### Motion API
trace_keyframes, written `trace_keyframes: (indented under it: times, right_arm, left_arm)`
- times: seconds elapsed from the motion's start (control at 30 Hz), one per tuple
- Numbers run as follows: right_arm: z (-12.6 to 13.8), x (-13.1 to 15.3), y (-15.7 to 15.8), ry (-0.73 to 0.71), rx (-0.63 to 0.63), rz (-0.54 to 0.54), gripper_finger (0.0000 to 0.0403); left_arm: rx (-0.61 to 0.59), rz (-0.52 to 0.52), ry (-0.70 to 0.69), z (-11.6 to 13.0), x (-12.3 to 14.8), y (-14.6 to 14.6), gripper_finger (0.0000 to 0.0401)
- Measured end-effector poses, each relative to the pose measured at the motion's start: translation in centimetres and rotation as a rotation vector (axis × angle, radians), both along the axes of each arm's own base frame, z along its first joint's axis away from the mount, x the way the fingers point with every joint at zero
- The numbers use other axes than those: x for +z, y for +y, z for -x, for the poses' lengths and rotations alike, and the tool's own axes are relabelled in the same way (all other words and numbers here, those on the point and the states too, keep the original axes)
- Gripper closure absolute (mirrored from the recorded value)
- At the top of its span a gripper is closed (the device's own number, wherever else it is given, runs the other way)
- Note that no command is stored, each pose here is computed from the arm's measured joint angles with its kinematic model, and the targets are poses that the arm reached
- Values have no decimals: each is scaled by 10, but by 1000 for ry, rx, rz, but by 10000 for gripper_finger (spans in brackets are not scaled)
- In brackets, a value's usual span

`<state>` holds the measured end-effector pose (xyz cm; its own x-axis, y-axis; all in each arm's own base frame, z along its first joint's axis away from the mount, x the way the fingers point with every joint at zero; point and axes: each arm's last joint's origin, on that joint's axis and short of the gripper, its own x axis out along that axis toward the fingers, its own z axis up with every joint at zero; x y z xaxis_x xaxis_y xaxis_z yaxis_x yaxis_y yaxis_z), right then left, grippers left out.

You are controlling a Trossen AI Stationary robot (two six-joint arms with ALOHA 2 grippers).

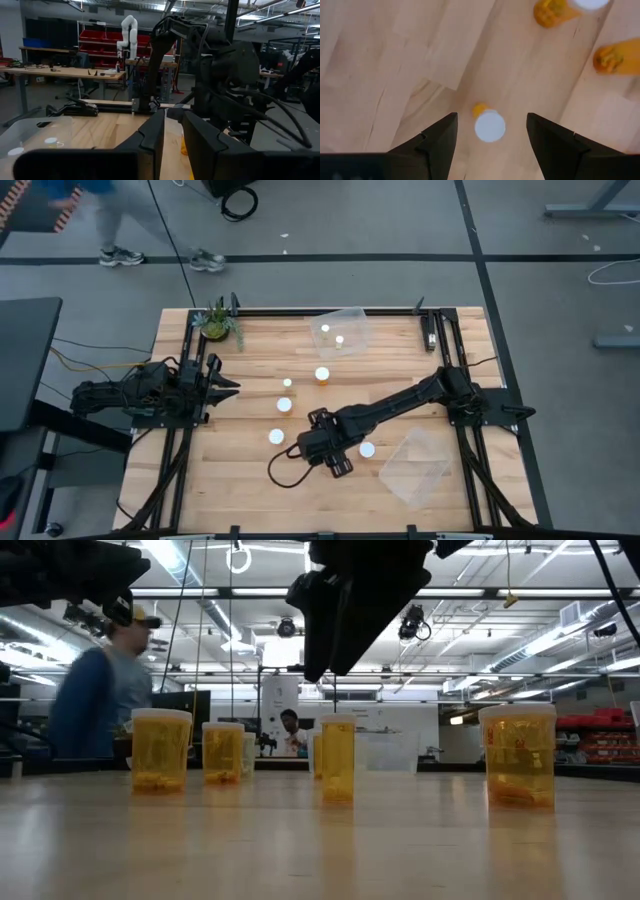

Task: Pick and place medicine bottles into bin by pill shape (circle, oval)
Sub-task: Put the small orange pill bottle into the top transparent bin

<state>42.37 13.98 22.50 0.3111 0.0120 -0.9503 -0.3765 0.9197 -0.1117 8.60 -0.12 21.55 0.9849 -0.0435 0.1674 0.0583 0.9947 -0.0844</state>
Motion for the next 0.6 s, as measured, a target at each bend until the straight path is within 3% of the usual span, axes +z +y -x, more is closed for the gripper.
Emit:
trace_keyframes:
  times: [0.6]
  right_arm:
    - [4, -41, -1, -1, 75, 9, 158]
  left_arm:
    - [0, 0, 0, 0, 0, 0, 322]
